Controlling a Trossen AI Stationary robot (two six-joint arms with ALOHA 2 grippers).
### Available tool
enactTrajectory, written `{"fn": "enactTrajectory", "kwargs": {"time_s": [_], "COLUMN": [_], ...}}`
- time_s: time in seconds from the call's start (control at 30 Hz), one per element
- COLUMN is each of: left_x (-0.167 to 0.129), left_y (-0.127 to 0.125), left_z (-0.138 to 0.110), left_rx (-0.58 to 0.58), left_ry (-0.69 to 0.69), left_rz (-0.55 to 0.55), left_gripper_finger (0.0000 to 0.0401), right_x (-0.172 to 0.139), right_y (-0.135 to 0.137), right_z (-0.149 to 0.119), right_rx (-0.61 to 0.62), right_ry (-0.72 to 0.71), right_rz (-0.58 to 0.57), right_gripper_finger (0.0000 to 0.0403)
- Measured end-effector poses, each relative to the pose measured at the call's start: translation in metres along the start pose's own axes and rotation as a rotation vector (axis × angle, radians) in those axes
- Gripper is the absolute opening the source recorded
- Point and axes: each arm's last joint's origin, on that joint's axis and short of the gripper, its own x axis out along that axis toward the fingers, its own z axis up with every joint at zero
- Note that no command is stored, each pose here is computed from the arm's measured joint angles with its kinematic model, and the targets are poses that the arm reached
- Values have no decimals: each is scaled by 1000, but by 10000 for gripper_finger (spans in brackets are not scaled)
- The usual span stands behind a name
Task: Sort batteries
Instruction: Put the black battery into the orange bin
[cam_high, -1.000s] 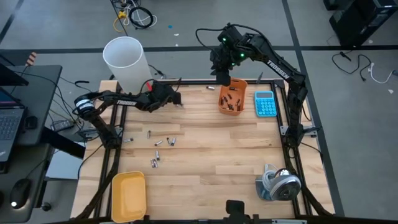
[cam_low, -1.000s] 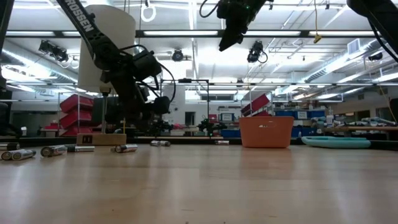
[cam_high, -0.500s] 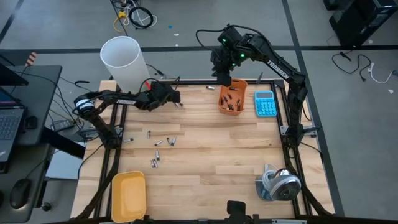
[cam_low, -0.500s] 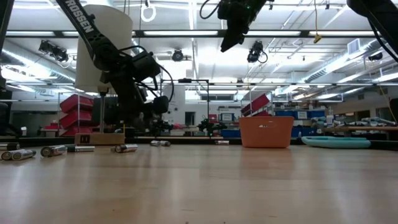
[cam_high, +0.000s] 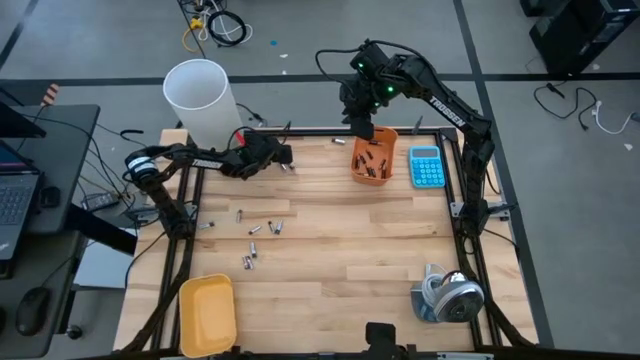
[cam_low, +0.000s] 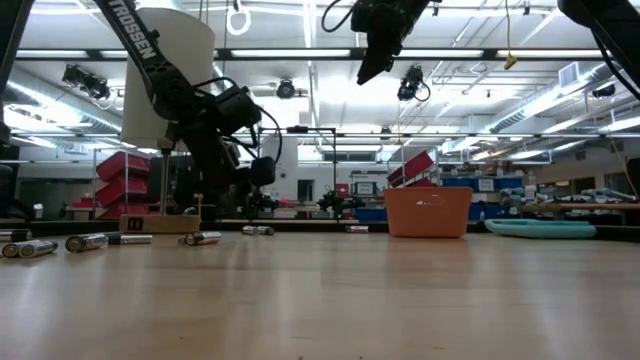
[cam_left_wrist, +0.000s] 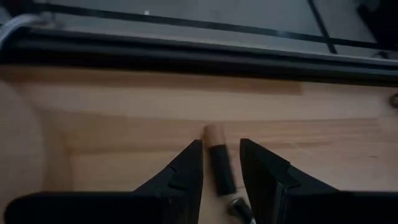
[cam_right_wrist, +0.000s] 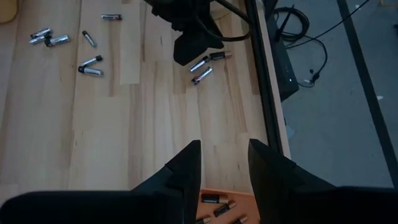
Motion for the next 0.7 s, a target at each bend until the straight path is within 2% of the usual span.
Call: {"fn": "enactTrajectory", "kwargs": {"time_s": [0.7], "left_x": [-1], "left_y": [-2], "left_z": [-1], "left_rx": [4], "left_ry": [2], "left_rz": [-18], "left_gripper_finger": [109], "right_x": [-2], "right_y": [-6], "right_z": [-3], "right_rx": [14], "right_ry": [1], "right_rz": [-10], "right_gripper_finger": [119]}}
